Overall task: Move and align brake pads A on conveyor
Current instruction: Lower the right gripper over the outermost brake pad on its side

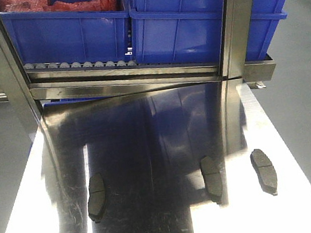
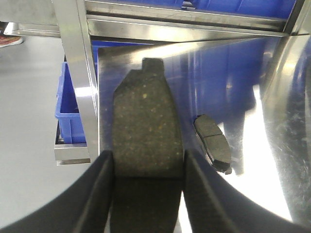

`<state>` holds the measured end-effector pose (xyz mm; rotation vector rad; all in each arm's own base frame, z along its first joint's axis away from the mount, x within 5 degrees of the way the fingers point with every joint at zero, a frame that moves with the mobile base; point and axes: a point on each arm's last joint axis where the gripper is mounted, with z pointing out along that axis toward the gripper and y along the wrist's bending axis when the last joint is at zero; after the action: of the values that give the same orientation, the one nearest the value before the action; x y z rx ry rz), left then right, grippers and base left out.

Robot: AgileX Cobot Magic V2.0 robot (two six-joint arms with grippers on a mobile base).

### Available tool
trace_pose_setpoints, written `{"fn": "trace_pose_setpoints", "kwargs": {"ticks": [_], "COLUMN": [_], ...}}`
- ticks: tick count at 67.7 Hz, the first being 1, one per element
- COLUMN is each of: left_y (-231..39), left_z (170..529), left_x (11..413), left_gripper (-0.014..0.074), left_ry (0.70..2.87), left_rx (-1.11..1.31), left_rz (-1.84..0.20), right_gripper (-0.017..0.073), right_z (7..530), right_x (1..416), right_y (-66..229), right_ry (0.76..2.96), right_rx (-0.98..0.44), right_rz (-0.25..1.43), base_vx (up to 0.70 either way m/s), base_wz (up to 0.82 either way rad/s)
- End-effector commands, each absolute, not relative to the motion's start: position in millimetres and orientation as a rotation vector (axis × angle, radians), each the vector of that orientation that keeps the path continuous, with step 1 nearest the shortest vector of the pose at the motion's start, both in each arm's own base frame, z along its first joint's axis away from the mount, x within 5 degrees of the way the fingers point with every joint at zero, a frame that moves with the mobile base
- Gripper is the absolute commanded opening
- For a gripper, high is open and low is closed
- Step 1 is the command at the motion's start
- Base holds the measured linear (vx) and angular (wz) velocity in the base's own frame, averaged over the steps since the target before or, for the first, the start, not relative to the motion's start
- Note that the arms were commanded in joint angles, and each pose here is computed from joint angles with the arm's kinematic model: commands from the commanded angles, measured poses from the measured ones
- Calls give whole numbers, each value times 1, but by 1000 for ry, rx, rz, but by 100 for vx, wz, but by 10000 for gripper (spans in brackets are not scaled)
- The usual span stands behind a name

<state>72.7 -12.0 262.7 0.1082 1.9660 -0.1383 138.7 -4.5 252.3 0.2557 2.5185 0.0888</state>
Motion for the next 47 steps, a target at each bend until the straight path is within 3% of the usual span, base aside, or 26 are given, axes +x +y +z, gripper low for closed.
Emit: {"fn": "trace_pose_setpoints", "kwargs": {"ticks": [1,10,31,47], "left_y": [-13,-13,-13,-13], "left_z": [279,279,279,279], "left_x": [76,76,76,76], "left_gripper": [-6,-6,-6,-6], "left_ry": [1854,1854,1854,1854], "left_rx": [98,98,98,98], "left_rz": [-151,-151,-151,-151], "right_gripper": [34,136,467,502], "right_z": [264,266,290,300], "right_x": [144,143,165,207], "right_y": [-6,-4,0,17], "right_ry": [2467,2496,2499,2521], "right_rx": [207,166,126,21], "right_rz": [60,71,141,203], "base_vx": [0,0,0,0], "base_wz": [0,0,0,0]}}
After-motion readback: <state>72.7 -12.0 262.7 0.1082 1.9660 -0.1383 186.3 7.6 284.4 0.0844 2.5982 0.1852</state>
